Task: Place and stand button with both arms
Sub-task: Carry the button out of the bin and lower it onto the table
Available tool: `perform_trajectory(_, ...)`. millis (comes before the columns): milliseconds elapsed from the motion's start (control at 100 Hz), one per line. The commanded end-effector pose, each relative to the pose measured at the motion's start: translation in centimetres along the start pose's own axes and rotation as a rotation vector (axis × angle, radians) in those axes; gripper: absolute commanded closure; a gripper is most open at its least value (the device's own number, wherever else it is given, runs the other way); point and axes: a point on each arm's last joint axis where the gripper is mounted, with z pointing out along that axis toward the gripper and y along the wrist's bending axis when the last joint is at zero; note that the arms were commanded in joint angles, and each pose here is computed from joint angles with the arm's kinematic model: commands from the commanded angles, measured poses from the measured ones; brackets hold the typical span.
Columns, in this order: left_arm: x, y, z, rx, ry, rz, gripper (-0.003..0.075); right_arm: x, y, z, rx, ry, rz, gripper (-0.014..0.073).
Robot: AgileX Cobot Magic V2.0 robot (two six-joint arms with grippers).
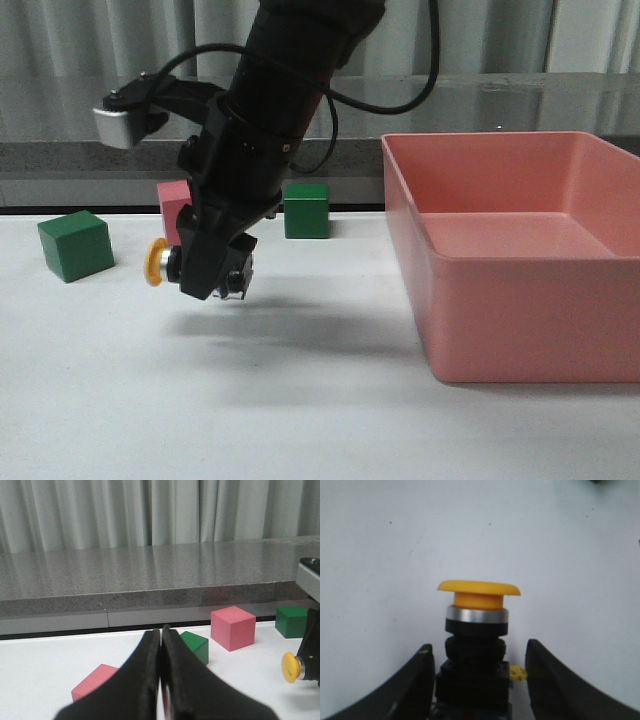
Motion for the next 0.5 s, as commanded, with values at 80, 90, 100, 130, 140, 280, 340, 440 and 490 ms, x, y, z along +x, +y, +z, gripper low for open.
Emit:
perform_trajectory(80, 0.7, -0.1, -0.1, 0.002, -0.063, -0.004, 0.0740, -1.7, -0.7, -2.6, 0.067, -0.082, -0.044, 0.0252)
perform_trajectory(90, 0.7, -0.1, -0.1, 0.002, -0.063, -0.004, 0.0740, -1.7, -0.7, -2.6, 0.067, -0.081, -0.044, 0.0225)
perform_trajectory(100, 0.7, -0.1, -0.1, 0.002, -0.063, -0.004, 0.0740, -1.7, -0.7, -2.5, 0.066, -0.080, -0.044, 0.0211)
perform_trajectory(130, 0.7, -0.1, -0.1, 0.002, -0.063, -0.004, 0.0740, -1.7, -0.7, -2.4, 0.065, -0.079, -0.044, 0.0160)
perform_trajectory(140, 0.7, -0.1, -0.1, 0.002, -0.063, -0.004, 0.0740, -1.7, -0.7, -2.4, 0.065, -0.079, -0.044, 0.0136)
perform_trajectory(280, 0.7, -0.1, -0.1, 0.002, -0.063, -0.004, 0.0740, -1.7, -0.7, -2.5, 0.066, -0.080, -0.044, 0.0020)
perform_trajectory(340, 0.7, -0.1, -0.1, 0.002, -0.063, -0.004, 0.0740, -1.7, -0.7, -2.6, 0.063, -0.079, -0.045, 0.0020)
perform_trajectory(440, 0.7, -0.1, -0.1, 0.002, -0.063, -0.004, 0.0740, -1.9, -0.7, -3.6, 0.061, -0.084, -0.021, 0.0050)
perform_trajectory(490, 0.7, -0.1, -0.1, 0.002, -0.063, -0.004, 0.0740, -2.1, -0.7, -4.7, 0.071, -0.098, 0.015, 0.0108)
